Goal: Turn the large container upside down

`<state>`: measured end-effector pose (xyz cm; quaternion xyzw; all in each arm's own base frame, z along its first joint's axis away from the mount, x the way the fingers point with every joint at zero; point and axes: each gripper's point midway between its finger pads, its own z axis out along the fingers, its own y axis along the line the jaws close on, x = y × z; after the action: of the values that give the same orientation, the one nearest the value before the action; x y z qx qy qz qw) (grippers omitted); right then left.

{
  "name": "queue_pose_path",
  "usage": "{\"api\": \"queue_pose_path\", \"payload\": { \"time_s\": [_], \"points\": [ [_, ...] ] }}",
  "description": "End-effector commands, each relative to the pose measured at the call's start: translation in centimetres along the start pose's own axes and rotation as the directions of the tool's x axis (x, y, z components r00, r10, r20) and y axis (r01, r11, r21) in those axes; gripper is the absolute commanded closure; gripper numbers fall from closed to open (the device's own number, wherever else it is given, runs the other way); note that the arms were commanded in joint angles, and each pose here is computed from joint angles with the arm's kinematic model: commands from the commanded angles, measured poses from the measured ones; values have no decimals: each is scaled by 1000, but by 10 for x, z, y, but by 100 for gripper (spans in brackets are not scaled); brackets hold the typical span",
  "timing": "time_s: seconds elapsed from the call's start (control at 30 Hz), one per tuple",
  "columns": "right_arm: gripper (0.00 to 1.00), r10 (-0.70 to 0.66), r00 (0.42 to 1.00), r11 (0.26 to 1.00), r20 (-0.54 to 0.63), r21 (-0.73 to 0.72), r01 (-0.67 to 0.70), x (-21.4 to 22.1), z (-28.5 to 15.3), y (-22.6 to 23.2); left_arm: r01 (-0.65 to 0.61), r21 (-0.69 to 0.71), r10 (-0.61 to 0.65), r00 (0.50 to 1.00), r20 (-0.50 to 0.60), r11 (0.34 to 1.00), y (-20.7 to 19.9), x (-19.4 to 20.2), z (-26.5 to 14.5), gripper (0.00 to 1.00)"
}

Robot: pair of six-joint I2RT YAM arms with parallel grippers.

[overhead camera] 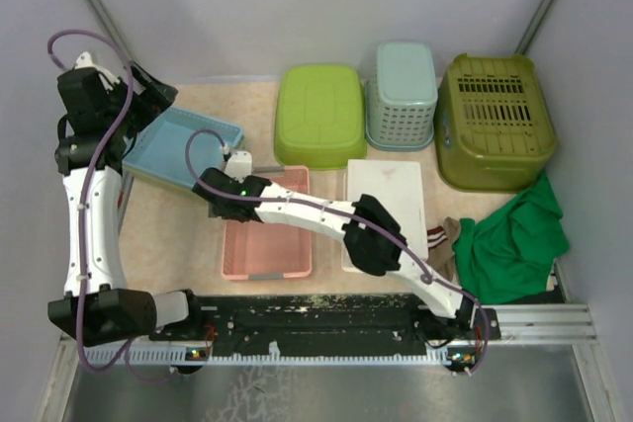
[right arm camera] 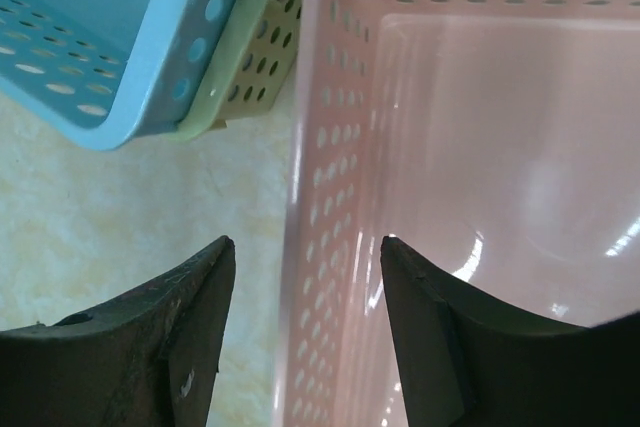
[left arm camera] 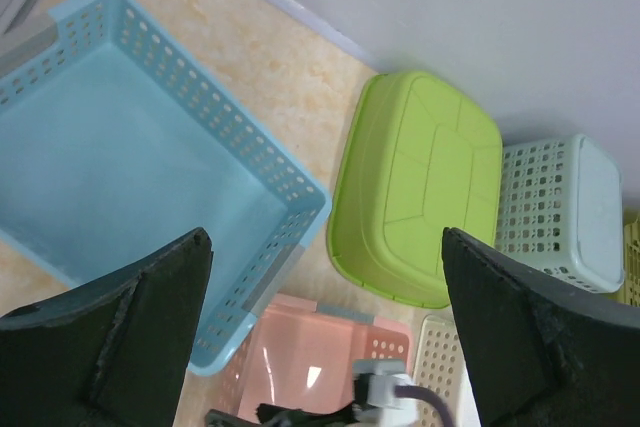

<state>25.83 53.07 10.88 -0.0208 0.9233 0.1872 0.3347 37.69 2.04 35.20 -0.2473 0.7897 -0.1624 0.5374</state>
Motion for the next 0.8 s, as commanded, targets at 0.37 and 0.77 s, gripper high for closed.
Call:
{"api": "queue_pose_path", "payload": {
  "time_s": [0.37, 0.77],
  "points": [
    [100, 13, 999, 999, -46, -52, -15, -12, -51, 10, 65, 155, -65, 998, -5, 986, -38, -13, 0, 0],
    [100, 260, 960, 525, -103, -820, -230, -79, -186, 56, 5, 286, -19, 999, 47, 958, -74, -37, -31, 0]
  ]
}}
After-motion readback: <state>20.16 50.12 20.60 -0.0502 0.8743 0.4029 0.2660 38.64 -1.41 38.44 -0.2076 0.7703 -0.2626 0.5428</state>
